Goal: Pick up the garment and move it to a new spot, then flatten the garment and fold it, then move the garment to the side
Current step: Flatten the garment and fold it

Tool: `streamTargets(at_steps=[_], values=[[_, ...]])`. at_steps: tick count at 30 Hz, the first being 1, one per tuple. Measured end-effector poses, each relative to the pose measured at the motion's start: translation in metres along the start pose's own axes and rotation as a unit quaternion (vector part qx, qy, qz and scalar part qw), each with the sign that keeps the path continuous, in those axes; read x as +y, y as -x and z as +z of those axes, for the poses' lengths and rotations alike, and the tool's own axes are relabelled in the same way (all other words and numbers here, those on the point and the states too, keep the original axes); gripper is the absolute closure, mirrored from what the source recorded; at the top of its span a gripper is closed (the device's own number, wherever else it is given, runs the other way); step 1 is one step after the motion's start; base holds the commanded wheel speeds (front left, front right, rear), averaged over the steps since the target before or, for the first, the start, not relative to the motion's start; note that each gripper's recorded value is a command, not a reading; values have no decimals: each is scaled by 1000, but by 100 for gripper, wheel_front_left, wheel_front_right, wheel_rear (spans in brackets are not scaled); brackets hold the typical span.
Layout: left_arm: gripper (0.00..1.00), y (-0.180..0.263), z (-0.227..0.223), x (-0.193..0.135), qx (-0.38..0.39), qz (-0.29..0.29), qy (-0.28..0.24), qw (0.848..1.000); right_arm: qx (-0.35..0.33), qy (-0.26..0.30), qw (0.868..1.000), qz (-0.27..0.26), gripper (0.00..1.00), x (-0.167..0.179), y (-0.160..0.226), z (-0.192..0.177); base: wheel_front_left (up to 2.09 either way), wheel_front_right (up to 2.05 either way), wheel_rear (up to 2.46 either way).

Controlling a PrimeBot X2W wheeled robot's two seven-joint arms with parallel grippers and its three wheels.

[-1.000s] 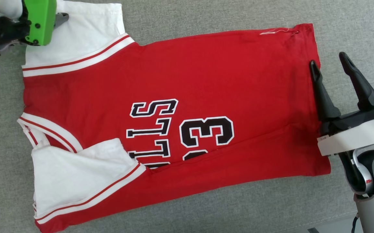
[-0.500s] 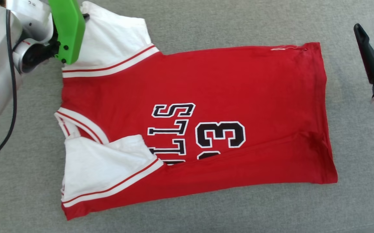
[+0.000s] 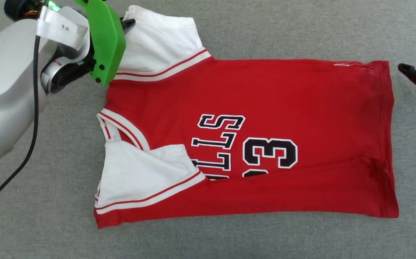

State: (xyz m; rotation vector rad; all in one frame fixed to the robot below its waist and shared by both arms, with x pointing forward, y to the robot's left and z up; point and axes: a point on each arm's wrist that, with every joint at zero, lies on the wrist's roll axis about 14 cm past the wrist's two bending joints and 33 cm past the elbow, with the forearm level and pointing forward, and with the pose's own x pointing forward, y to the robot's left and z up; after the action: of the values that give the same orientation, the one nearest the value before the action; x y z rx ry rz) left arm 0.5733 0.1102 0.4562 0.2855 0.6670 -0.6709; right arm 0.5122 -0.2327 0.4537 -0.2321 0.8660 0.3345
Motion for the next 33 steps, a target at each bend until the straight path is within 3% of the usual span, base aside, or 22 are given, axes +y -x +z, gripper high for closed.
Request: streamTargets(at_steps=[8, 18, 19, 20, 21, 33], values=[[100, -9, -3, -2, -5, -10, -6, 1000, 82, 4, 996, 15, 0, 12, -46, -35, 0, 0, 0], [100, -20, -19, 6, 3, -7, -5, 1000, 117, 12, 993, 24, 0, 20, -83, -60, 0, 0, 0], [100, -20, -19, 7, 3, -7, -5, 1000, 117, 11, 993, 27, 26, 20, -83, -61, 0, 0, 0], [100, -19, -18, 7, 2, -6, -5, 1000, 116, 11, 993, 28, 71, 20, -83, -61, 0, 0, 0], [100, -19, -17, 7, 0, -6, -6, 1000, 111, 9, 993, 28, 100, 19, -82, -60, 0, 0, 0], [100, 20, 5, 1, -55, 11, -12, 998, -46, 4, 998, 32, 100, 25, -42, -11, 0, 0, 0]])
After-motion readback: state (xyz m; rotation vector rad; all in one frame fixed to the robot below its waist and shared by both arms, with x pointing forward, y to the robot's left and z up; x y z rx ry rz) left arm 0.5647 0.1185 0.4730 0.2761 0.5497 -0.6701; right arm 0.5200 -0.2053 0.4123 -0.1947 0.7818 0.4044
